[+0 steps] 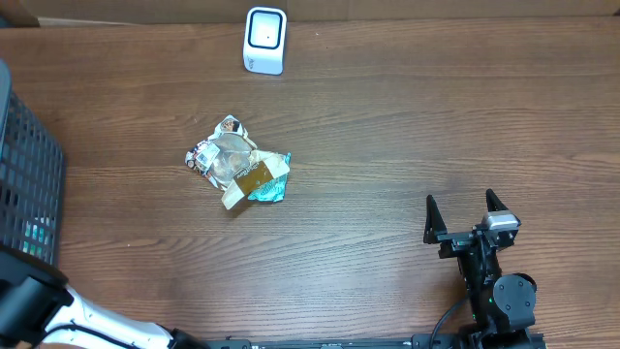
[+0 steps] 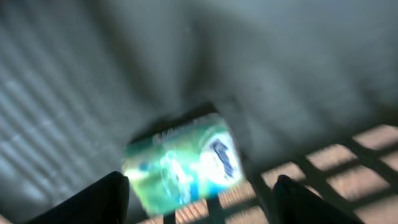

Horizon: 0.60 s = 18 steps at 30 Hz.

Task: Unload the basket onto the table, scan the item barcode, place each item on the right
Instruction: 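Grasp the small teal Kleenex tissue pack in the basket with the left gripper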

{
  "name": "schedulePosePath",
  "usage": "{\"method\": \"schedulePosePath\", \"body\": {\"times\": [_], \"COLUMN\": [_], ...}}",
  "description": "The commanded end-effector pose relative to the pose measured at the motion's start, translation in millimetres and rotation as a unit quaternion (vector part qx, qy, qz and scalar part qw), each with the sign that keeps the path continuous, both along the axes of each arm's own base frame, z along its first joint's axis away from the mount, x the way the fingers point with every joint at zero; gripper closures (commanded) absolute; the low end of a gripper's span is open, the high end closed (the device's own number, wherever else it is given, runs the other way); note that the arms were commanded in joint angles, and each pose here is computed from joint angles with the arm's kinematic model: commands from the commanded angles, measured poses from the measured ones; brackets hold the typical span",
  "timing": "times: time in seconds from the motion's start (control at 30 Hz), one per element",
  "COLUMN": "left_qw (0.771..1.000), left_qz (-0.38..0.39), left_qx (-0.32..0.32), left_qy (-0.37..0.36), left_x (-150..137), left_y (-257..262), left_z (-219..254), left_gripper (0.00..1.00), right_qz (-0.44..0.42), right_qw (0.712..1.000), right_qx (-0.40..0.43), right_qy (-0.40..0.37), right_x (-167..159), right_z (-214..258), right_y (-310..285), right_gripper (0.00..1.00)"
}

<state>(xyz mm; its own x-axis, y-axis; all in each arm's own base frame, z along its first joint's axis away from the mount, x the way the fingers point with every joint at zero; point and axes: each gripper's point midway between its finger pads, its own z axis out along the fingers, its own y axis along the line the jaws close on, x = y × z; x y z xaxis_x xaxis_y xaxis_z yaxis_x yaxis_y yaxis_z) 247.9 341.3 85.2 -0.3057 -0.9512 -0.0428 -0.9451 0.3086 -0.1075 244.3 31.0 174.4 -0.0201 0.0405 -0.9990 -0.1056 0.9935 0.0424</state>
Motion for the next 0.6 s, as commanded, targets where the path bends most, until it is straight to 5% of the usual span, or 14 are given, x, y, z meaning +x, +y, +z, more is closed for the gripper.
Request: {"method": "schedulePosePath", "body": {"times": [0.0, 0.17, 0.33, 0.43, 0.57], "left_qw": [0.999, 0.996, 0.994, 0.994, 0.993], "left_qz": [-0.02, -0.026, -0.04, -0.04, -0.027], "left_qx": [-0.024, -0.061, -0.076, -0.082, -0.094], "left_qy": [0.03, 0.053, 0.063, 0.067, 0.068], "left_x": [-6.4, -10.2, -11.4, -13.3, -14.8], "left_y": [-2.1, -9.7, -16.2, -19.3, -24.3], "left_z": [-29.0, -58.7, -66.3, -65.9, -58.4], "left_gripper": [0.27, 0.3, 0.51, 0.93, 0.96], "right_qz": [0.002, 0.002, 0.002, 0.002, 0.002], "right_qw": [1.0, 1.0, 1.0, 1.0, 1.0], "right_qx": [-0.002, -0.002, -0.002, -0.002, -0.002], "right_qy": [0.0, 0.0, 0.0, 0.0, 0.0], "right_x": [0.1, 0.1, 0.1, 0.1, 0.1], "right_z": [-2.7, -2.7, -2.7, -2.7, -2.7], "right_y": [1.0, 1.0, 1.0, 1.0, 1.0], "right_gripper": [0.0, 0.0, 0.0, 0.0, 0.0]}}
